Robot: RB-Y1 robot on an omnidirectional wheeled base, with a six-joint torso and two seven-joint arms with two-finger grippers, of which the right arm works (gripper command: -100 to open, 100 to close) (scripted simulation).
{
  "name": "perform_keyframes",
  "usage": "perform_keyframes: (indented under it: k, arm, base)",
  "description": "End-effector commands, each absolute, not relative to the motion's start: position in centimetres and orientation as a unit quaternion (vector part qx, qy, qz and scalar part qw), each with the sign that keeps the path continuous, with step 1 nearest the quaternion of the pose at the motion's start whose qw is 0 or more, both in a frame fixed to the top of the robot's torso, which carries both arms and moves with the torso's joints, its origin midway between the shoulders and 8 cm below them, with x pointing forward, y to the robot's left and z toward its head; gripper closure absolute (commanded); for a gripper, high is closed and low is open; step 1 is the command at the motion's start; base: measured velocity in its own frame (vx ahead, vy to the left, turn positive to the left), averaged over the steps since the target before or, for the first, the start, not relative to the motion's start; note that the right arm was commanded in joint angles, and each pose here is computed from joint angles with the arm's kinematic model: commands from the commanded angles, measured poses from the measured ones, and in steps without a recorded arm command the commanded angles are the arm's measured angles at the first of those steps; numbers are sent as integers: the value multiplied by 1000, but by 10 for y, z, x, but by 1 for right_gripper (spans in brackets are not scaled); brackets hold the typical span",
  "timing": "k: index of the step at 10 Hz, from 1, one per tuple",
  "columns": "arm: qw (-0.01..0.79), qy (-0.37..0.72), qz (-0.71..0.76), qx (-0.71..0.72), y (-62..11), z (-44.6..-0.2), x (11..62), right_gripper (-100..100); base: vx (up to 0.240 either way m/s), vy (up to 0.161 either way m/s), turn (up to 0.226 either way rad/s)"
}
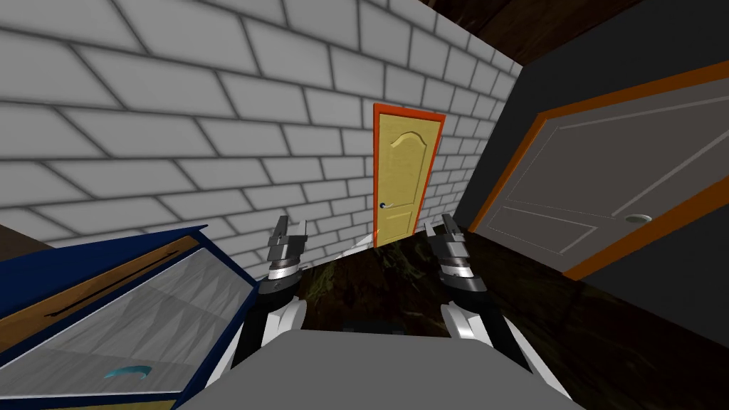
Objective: Pull the door open
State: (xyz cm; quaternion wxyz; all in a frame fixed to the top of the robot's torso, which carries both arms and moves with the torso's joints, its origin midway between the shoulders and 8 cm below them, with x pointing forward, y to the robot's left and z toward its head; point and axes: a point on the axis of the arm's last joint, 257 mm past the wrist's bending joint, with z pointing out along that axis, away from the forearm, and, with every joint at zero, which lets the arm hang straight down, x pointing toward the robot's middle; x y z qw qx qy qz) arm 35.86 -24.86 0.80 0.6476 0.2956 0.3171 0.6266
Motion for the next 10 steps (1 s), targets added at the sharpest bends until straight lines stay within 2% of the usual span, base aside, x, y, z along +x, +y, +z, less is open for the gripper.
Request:
perform_keyframes:
  k: [1,3,10]
  arm:
    - [639,326,629,299,-247,-6,363,-100]
    - [630,336,631,304,-246,-21,368,-100]
    - [599,371,633,320,-247,-76,381,-100]
  base:
    - [193,-4,43]
    - [192,-3,43]
    - [117,2,39]
